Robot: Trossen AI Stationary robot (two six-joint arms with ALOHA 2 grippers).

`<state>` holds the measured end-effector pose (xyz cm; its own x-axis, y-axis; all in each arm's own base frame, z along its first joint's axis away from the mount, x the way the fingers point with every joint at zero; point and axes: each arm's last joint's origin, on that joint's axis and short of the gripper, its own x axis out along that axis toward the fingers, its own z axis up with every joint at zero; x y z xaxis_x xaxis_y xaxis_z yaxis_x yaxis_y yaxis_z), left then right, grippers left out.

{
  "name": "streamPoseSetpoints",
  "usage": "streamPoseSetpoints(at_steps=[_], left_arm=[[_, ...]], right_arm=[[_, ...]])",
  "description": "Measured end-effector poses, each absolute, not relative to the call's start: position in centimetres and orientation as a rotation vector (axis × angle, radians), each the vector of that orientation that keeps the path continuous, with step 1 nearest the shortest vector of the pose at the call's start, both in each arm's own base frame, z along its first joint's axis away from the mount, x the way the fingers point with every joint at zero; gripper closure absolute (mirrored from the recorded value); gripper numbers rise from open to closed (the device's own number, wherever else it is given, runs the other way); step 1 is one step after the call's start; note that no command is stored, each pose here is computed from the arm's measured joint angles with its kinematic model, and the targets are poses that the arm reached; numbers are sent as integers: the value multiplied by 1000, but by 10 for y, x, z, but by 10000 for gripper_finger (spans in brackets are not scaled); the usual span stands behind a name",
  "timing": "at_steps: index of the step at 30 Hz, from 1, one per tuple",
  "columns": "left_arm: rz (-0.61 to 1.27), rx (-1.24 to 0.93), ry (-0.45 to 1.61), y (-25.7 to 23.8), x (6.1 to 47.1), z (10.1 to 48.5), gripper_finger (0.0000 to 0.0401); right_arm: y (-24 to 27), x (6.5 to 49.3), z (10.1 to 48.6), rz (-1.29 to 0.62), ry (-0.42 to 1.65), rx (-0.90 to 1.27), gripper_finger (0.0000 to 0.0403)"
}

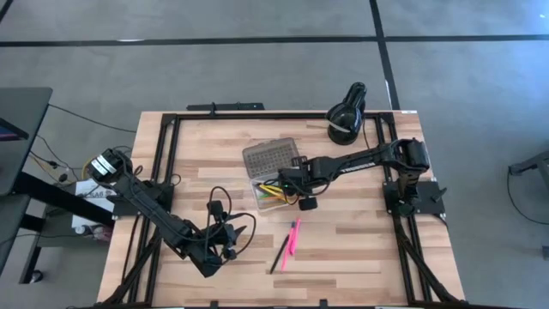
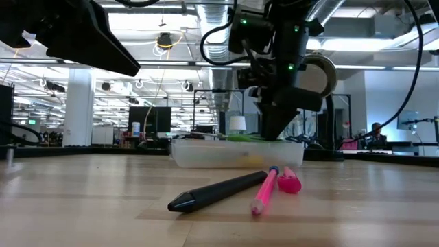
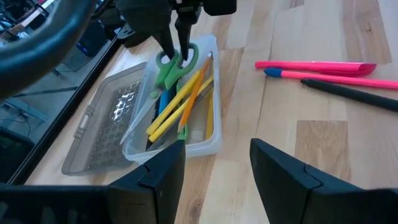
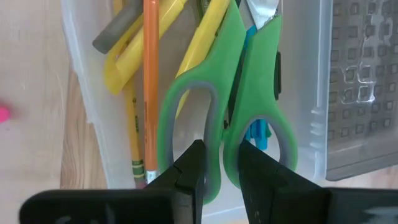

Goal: Pick & place school supplies into a supply box
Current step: Put the green scissors into the transparent supply box, then put the black pen into the transparent supply box

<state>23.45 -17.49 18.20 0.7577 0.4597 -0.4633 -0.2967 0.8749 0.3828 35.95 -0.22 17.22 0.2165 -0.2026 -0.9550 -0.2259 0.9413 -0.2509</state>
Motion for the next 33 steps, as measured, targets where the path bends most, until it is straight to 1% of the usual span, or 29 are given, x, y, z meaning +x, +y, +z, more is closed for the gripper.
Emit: streamPoseSetpoints(at_steps=[11,20,23,29,33], left_arm=[[420,293,578,-175,234,182,225],[420,293,578,-175,234,182,225],[420,294,578,-175,234,182,225],[420,293,578,-175,234,182,225],[420,294,578,-175,234,182,225]], right_arm=[[0,356,171,62,1393,-332,339],[2,355,171,57,1405,-324,335],[2,355,172,52,1405,-318,314],[2,355,172,50,1404,-316,241],[2,354,172,20,1410,-309,206]])
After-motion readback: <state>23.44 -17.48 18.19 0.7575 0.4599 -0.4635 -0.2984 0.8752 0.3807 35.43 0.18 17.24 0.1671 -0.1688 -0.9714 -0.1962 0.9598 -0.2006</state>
